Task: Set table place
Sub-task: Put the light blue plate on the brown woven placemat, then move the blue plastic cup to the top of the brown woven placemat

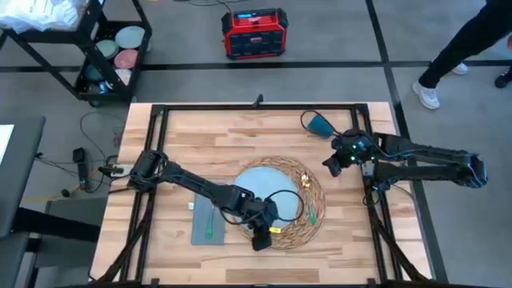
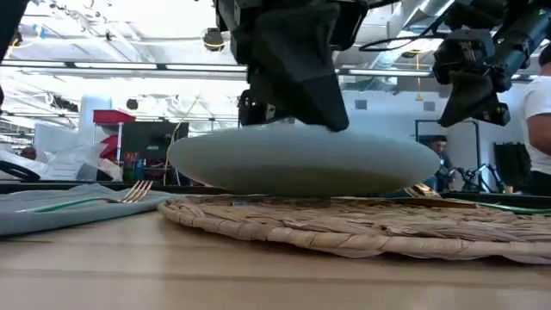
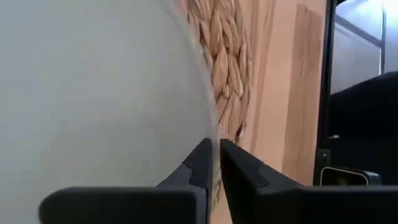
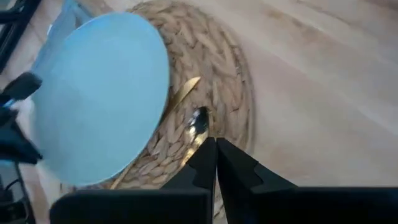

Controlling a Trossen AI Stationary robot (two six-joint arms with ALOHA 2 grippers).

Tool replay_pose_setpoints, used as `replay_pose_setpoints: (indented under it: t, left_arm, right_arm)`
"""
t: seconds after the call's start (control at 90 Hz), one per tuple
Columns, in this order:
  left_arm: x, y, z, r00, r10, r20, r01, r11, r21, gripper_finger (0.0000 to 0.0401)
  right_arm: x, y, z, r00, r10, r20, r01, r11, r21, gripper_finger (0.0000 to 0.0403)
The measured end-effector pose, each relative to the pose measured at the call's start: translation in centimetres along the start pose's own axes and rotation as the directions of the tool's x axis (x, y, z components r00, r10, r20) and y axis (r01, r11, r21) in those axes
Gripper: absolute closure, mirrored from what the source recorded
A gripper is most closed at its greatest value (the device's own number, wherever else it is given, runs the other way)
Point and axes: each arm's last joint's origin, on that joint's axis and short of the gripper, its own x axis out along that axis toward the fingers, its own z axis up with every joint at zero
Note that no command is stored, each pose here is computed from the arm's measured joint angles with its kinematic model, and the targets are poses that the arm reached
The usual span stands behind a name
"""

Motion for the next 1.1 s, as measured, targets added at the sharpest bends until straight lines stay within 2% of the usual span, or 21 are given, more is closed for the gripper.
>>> replay_pose_setpoints:
  t: [0.2, 0.356, 0.5, 0.644, 0.8, 0.989, 1.1]
  left_arm:
    - [-0.1, 0.7, 0.7, 0.999, 0.013, 0.034, -0.012, 1.0, -0.02, 0.0335]
    - [-0.3, 1.1, 1.0, 0.999, 0.015, 0.039, -0.014, 1.0, -0.018, 0.0325]
    - [-0.7, 1.7, 1.8, 0.998, 0.022, 0.054, -0.021, 0.999, -0.025, 0.0325]
    - [-1.9, 2.5, 4.0, 0.992, 0.015, 0.122, -0.016, 1.0, 0.009, 0.0325]
    - [-3.8, 4.7, 7.0, 0.98, 0.038, 0.193, -0.053, 0.996, 0.076, 0.0325]
    - [-6.0, 8.7, 9.2, 0.973, 0.114, 0.201, -0.147, 0.977, 0.156, 0.0325]
    - [-7.1, 12.0, 10.4, 0.961, 0.162, 0.222, -0.21, 0.955, 0.211, 0.0325]
  right_arm:
    - [0.0, 0.6, -0.1, 0.999, 0.036, 0.009, -0.036, 0.999, -0.019, 0.0403]
    - [0.0, 0.5, 0.0, 0.999, 0.03, 0.02, -0.029, 0.999, -0.021, 0.0403]
    - [-0.4, 0.0, 1.0, 0.99, -0.065, 0.125, 0.067, 0.998, -0.012, 0.0403]
    - [-1.8, -0.6, 3.4, 0.948, -0.187, 0.257, 0.182, 0.982, 0.044, 0.0403]
    - [-2.5, -2.0, 6.1, 0.925, -0.254, 0.283, 0.229, 0.966, 0.121, 0.0403]
    - [-0.9, -4.6, 9.3, 0.963, -0.211, 0.169, 0.184, 0.969, 0.164, 0.0403]
    - [0.2, -5.9, 11.6, 0.965, -0.238, 0.107, 0.215, 0.958, 0.188, 0.0403]
